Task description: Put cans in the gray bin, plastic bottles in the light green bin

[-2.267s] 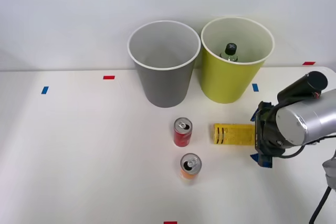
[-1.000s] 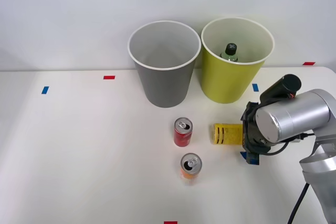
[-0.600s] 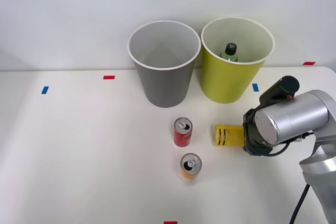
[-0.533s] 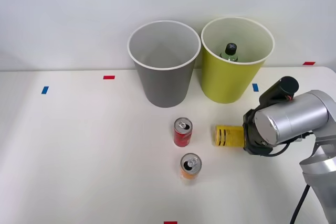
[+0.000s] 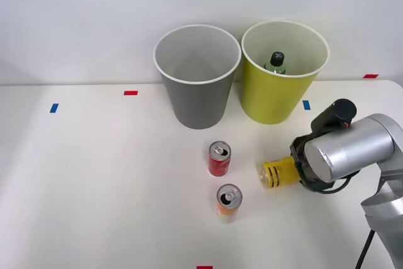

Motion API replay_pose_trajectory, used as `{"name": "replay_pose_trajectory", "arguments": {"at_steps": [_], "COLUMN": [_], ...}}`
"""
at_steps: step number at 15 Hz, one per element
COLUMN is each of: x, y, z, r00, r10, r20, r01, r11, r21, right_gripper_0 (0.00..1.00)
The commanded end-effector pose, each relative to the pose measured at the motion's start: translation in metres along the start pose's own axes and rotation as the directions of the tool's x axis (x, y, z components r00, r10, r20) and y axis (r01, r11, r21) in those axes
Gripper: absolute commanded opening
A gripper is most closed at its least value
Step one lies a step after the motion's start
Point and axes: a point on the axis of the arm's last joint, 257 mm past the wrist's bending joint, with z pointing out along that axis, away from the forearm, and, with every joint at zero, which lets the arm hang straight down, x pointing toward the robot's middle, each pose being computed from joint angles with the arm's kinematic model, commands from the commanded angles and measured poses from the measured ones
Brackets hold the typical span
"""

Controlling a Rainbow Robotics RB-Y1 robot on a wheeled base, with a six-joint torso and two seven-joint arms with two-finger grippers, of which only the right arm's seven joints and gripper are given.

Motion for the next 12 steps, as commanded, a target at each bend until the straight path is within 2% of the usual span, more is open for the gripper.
{"name": "replay_pose_trajectory", "arguments": {"at_steps": [1, 4, 6, 9, 12], "x": [-0.008, -0.018, -0.028, -0.041, -0.049], "y": [-0.006, -0.008, -0.011, -0.011, -0.004], "z": [-0.020, -0.037, -0.053, -0.078, -0.103], "r00": [0.989, 0.965, 0.938, 0.866, 0.768], "r10": [-0.138, -0.241, -0.317, -0.451, -0.561], "r20": [0.044, 0.101, 0.143, 0.215, 0.309], "r01": [0.140, 0.250, 0.332, 0.479, 0.617], "r11": [0.989, 0.965, 0.939, 0.871, 0.778], "r21": [-0.048, -0.079, -0.095, -0.106, -0.120], "right_gripper_0": [0.00, 0.00, 0.00, 0.00, 0.00]}}
